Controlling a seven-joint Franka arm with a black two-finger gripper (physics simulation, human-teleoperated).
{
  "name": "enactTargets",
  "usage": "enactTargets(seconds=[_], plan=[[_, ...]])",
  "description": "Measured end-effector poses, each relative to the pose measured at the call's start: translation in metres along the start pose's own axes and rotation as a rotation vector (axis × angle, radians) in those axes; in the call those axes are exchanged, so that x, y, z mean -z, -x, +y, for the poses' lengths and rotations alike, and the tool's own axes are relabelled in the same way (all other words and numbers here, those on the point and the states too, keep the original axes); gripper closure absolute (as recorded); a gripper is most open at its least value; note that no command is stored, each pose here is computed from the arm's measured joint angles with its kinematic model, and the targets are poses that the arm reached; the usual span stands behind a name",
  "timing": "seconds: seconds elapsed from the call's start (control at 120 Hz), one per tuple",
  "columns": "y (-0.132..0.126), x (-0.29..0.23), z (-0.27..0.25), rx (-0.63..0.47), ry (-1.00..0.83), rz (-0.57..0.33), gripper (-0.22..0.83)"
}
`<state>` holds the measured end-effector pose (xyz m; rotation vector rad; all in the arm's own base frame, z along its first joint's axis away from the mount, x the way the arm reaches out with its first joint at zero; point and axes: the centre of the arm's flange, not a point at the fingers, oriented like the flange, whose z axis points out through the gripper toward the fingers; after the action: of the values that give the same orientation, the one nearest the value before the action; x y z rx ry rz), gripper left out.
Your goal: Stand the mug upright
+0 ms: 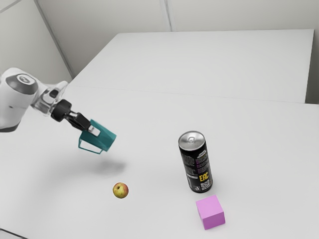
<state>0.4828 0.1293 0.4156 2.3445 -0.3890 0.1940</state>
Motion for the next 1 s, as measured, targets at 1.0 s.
enactTargets(seconds=[1.0], plan=[[-0.031, -0.073, 0.1, 0.096, -0.688, -0.199, 0.79]])
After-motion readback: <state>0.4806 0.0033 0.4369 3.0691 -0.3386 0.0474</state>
